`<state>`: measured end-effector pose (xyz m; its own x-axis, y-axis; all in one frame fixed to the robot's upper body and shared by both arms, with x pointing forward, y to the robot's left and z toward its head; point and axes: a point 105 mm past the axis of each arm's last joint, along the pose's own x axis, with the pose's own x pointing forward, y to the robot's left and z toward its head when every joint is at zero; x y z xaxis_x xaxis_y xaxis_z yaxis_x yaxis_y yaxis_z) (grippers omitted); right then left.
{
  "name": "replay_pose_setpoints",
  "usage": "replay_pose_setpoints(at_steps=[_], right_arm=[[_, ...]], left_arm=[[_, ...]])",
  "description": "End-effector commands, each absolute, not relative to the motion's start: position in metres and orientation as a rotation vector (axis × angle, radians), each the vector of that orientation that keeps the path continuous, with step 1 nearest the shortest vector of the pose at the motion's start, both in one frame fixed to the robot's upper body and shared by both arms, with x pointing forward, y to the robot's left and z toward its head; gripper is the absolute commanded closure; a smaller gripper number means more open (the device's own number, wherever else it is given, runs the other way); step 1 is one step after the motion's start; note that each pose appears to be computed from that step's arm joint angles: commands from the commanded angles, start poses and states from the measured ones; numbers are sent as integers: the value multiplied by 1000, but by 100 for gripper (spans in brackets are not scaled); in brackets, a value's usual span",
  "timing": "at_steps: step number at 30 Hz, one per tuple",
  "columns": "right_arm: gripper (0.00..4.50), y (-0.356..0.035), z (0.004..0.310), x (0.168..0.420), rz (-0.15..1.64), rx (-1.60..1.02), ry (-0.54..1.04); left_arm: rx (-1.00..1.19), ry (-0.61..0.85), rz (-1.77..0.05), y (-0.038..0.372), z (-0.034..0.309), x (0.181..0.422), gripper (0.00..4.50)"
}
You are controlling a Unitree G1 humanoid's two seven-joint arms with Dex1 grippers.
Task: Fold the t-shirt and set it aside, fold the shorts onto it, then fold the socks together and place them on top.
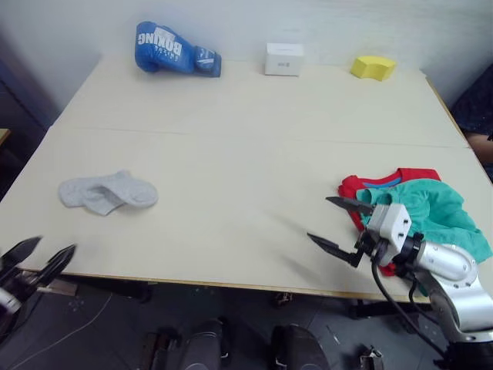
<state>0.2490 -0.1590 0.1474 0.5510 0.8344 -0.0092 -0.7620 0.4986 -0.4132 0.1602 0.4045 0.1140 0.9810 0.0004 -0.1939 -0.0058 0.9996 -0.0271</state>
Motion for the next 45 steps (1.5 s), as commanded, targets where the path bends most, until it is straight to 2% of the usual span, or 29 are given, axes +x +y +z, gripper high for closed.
replay_pose_setpoints(at_steps=[1,3,6,8,10,17,21,24,27,31,38,42,45], right_arm=[[3,-154,142,230,1013,-441,-210],[3,-156,135,227,1002,-450,-178],[3,-157,137,230,962,-437,-186],[3,-155,138,230,972,-426,-183],[3,-151,143,231,1001,-396,-184],[3,-141,152,238,1027,-397,-218],[3,-140,153,241,1013,-420,-229],[3,-141,155,244,990,-424,-238],[3,-141,156,246,971,-429,-248],[3,-140,157,247,946,-431,-257],[3,-139,155,246,942,-436,-257],[3,-135,154,245,938,-430,-259],[3,-135,153,245,936,-427,-258]], left_arm=[[-2,212,89,411,121,132,0],[16,205,119,415,125,124,0],[49,187,56,402,137,134,0],[102,206,-35,388,143,149,0],[152,210,-137,368,154,176,0],[235,279,-257,346,161,249,0],[239,368,-414,322,151,266,0],[213,389,-436,320,147,280,0],[244,359,-438,320,149,296,0],[238,232,-469,310,158,319,0],[148,64,-345,324,174,348,0],[63,-22,-141,354,178,360,0],[18,-7,-29,374,169,361,0]])
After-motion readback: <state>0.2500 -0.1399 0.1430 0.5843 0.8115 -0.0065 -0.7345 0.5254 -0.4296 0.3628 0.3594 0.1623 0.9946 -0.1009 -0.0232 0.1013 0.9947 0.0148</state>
